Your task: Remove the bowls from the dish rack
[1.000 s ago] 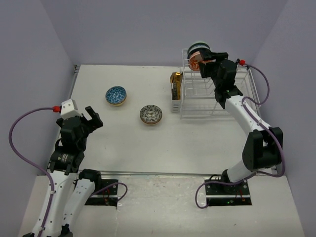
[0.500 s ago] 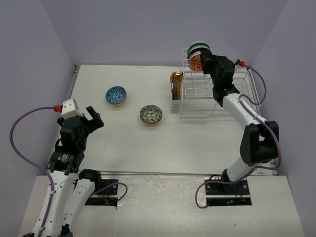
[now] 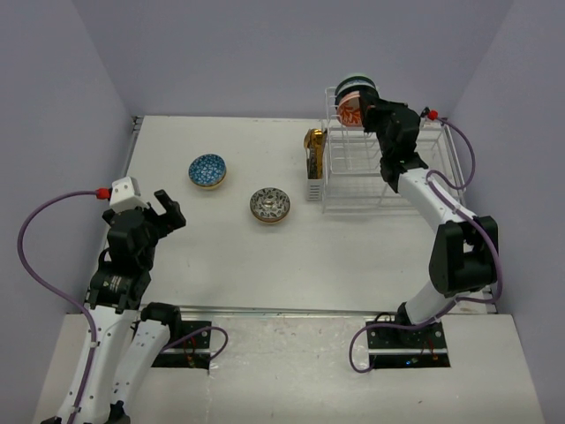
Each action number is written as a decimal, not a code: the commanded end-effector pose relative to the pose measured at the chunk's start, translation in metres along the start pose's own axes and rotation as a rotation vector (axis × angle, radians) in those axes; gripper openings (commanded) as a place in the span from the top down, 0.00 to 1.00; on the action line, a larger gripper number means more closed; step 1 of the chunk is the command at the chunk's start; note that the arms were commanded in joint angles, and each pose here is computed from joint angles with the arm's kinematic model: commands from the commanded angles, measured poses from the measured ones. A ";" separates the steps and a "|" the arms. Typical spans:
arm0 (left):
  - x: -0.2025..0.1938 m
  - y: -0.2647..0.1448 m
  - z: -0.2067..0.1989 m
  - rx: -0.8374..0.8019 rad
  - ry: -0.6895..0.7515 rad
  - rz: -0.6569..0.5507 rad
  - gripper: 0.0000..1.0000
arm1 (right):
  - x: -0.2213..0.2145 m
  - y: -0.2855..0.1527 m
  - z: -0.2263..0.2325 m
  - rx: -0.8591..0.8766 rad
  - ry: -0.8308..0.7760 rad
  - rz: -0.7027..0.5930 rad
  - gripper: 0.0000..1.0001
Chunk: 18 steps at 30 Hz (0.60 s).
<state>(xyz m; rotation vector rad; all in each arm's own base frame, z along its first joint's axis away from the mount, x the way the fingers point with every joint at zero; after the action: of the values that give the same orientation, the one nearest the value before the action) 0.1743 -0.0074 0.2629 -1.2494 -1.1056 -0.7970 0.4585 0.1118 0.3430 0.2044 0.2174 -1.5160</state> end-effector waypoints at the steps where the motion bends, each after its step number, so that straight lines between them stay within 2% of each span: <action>1: 0.004 0.002 -0.002 -0.017 0.009 -0.034 0.00 | -0.003 -0.011 0.031 0.137 0.013 0.018 1.00; 12: 0.004 0.001 -0.002 -0.019 0.009 -0.035 0.00 | -0.011 -0.045 0.071 0.329 0.005 0.077 1.00; 18: 0.004 0.002 -0.002 -0.019 0.011 -0.034 0.00 | -0.012 -0.055 0.080 0.378 0.003 0.103 1.00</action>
<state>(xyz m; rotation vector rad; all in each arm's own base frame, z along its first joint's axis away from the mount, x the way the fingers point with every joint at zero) 0.1746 -0.0075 0.2607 -1.2506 -1.1032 -0.7966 0.4326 0.1080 0.3560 0.2830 0.1066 -1.4911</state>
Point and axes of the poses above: each gripper's point midway between its finger pads, its own y axis out along the fingers, its own z axis along the line the jaws close on, x = y × z, the point moved 7 cm from there along -y, back along the fingers, and after that the axes turned 13 degrees about y, right-handed, at the moved point
